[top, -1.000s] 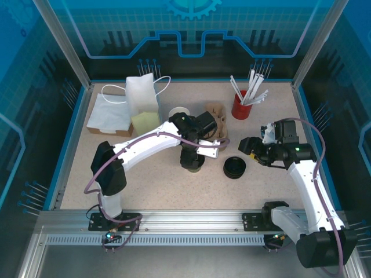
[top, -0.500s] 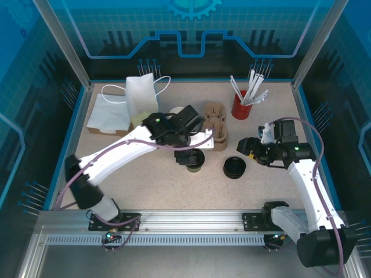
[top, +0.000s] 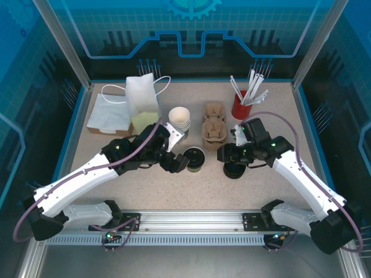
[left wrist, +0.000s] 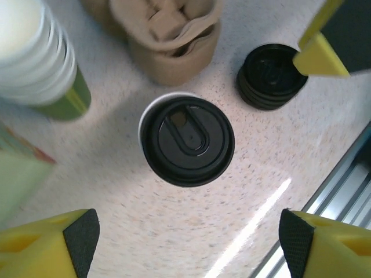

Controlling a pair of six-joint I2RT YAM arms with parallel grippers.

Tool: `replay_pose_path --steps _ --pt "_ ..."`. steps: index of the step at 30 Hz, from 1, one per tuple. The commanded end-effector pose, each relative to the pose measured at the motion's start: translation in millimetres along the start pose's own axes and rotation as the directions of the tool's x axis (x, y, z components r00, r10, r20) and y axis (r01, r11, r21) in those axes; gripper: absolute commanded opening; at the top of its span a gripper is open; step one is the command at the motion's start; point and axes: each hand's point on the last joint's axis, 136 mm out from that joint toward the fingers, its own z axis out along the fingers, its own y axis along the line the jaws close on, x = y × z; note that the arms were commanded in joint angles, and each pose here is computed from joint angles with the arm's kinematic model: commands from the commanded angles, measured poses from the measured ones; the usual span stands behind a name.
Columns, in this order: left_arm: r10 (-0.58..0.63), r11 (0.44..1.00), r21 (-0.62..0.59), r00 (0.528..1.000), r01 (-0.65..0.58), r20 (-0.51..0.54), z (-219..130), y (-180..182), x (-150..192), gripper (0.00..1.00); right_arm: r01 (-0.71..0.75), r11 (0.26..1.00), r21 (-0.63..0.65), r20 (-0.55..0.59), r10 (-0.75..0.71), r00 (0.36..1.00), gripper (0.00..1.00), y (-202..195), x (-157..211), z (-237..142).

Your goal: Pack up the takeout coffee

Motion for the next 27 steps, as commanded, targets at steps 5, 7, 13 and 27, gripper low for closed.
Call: replay_pose_path --steps 5,7,13,27 --pt "-0.643 0.755 0.211 0.765 0.621 0.046 24 12 6 0.8 0.084 0.996 0.041 0.02 -0.085 0.996 0.62 25 -15 21" --pt "-0.724 0.673 0.237 0.69 0.7 0.017 33 17 11 0.76 0.091 0.995 0.039 0.01 -0.091 0.996 0.62 30 -16 29" --pt "-0.762 0.611 0.231 0.642 0.757 -0.089 52 16 22 0.73 0.096 0.994 0.045 -0.024 -0.095 0.995 0.58 37 -21 48" --pt "-0.755 0.623 0.141 0.639 0.769 -0.146 78 22 41 0.49 0.065 0.997 0.051 -0.057 -0.062 0.996 0.52 41 -31 69"
